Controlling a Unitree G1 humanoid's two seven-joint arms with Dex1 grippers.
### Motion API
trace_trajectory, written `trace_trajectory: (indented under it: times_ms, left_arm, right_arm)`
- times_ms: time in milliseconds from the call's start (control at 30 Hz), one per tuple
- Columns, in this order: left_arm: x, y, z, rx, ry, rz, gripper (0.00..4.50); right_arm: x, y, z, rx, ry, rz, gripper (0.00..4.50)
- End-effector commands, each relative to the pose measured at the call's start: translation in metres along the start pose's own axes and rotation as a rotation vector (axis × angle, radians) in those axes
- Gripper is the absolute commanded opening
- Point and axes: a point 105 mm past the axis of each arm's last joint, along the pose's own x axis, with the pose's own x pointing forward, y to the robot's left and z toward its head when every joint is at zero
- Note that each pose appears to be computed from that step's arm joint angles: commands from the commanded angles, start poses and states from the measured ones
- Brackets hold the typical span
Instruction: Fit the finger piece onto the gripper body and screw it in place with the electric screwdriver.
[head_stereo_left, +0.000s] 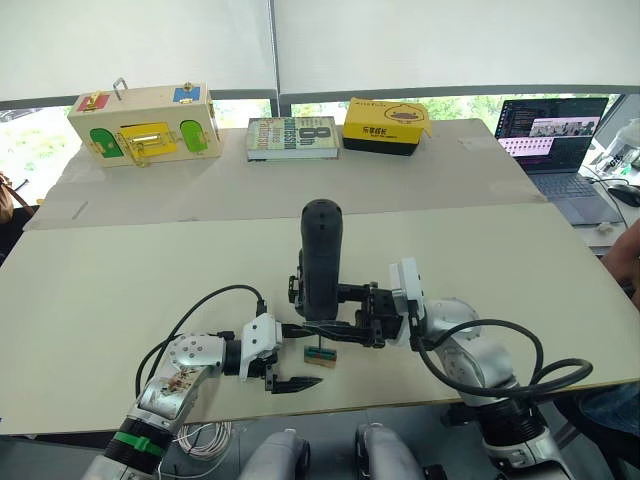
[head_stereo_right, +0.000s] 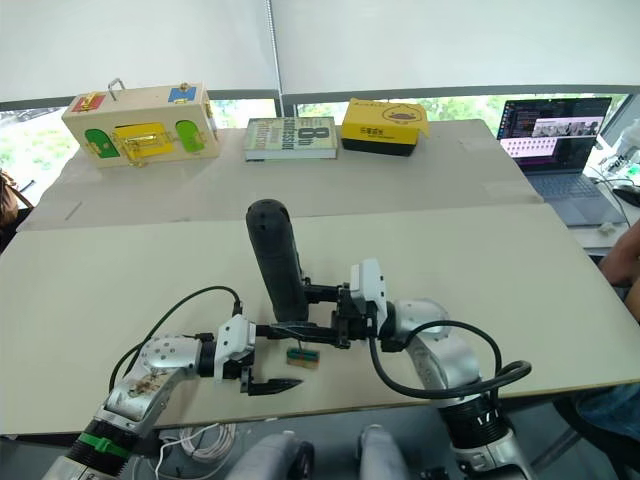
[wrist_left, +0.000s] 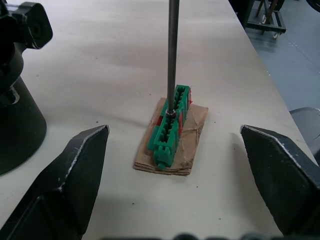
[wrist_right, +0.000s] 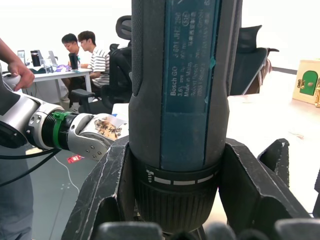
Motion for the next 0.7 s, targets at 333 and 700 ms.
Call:
trace_trajectory:
  times_ms: [333, 700]
  left_arm:
    - [0.002, -0.009, -0.012, -0.037, 0.029, -0.027, 4.44]
    - [-0.002, -0.007, -0.004, -0.031, -0.035, -0.020, 4.44]
  right_arm:
    - [0.001, 0.008, 0.007, -0.092, -0.001, 0.056, 1.92]
    - [0.005, 0.007, 0.029, -0.139, -0.058, 0.079, 1.92]
